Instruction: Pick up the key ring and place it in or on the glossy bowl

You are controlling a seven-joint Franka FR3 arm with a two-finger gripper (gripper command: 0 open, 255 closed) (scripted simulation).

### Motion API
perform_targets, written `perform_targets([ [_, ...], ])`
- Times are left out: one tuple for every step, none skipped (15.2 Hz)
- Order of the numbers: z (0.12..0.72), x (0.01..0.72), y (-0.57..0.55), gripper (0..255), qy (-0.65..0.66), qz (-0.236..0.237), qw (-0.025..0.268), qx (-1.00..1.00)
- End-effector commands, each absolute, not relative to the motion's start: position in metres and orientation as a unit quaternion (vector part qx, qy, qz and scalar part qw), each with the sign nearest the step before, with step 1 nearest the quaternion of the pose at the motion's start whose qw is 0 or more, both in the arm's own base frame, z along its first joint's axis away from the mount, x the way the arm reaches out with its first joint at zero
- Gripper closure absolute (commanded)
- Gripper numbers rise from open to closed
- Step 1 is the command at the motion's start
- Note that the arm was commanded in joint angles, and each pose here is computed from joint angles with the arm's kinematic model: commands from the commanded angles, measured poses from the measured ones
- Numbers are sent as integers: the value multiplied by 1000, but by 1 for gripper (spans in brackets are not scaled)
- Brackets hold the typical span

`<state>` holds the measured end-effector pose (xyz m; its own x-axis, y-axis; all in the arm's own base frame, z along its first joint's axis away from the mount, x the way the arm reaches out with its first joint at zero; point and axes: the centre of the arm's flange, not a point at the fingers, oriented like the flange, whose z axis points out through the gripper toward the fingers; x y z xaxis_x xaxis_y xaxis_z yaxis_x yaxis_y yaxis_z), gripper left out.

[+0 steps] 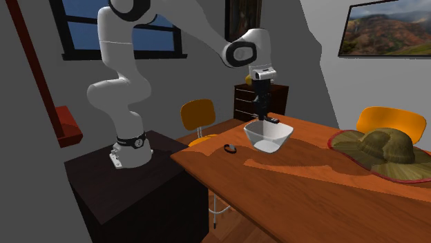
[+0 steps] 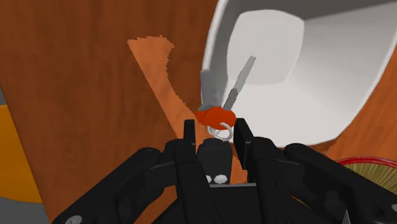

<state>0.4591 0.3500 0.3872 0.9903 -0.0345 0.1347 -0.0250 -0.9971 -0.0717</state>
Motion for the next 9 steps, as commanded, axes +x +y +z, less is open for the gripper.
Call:
perform_targets([
  [390,463,376,255,16,-68,35,-997],
  [391,463,389,255,16,-68,35,-997],
  [392,464,403,255,16,-68,35,-997],
  [394,464,416,255,16,-68,35,-997],
  [395,465,429,255,16,-68,35,-997],
  [396,465,442,255,16,-68,35,-997],
  [396,466,449,255,16,-68,35,-997],
  [391,466,449,255,16,-68,35,-997],
  [386,466,449,255,16,-68,35,-997],
])
